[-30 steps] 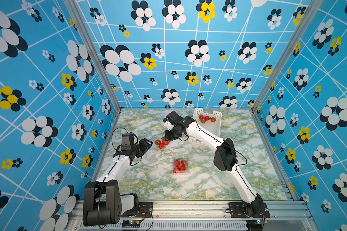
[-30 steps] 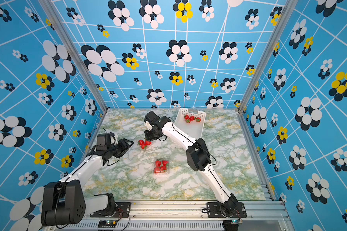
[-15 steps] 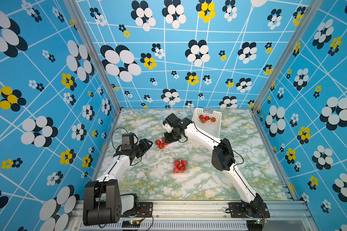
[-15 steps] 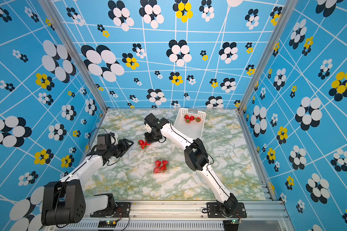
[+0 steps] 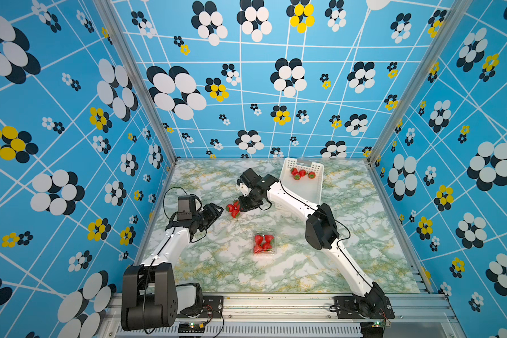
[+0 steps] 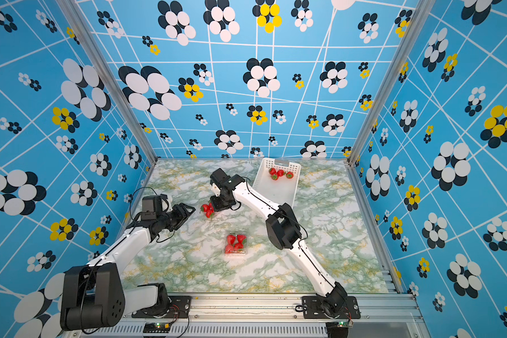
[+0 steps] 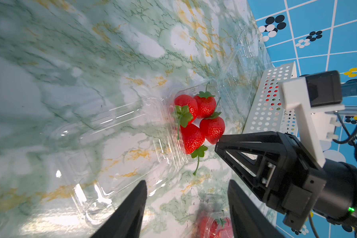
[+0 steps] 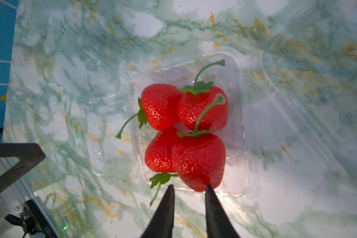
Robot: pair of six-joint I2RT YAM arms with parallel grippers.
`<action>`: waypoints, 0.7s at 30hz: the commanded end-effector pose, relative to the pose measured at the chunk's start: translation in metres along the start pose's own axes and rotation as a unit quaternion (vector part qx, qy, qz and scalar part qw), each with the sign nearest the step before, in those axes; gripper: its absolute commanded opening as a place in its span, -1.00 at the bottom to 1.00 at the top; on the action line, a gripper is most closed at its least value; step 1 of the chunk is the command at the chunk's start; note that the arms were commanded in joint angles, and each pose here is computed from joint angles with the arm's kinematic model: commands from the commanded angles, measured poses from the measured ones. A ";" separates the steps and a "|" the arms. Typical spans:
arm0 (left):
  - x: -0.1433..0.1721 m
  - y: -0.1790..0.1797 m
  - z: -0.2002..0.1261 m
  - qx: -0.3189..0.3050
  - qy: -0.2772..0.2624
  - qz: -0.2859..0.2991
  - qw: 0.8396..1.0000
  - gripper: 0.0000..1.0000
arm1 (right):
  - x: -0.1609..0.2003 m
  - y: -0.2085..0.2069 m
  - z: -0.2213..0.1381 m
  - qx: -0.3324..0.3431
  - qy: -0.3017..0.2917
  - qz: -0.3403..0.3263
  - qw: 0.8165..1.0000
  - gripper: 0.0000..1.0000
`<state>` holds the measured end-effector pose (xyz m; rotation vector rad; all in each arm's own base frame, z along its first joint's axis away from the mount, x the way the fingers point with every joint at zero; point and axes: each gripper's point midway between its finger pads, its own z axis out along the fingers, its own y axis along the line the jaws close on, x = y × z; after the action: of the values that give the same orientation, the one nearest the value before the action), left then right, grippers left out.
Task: Pack strawberries into containers
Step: Place the strawberry in the packing box.
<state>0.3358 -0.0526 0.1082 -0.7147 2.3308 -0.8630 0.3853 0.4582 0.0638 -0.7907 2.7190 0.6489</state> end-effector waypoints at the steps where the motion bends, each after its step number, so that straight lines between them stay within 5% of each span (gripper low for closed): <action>1: 0.005 -0.001 -0.005 -0.001 0.005 0.012 1.000 0.28 | 0.003 -0.002 0.003 -0.002 0.014 0.009 1.000 -0.45; 21: 0.043 0.027 -0.030 -0.058 0.043 -0.023 0.997 0.29 | -0.031 -0.043 -0.038 0.018 -0.041 -0.011 0.999 -0.36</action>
<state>0.2923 -0.0521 0.1081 -0.7498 2.3984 -0.8258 0.4171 0.4268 0.0795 -0.7561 2.6890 0.6247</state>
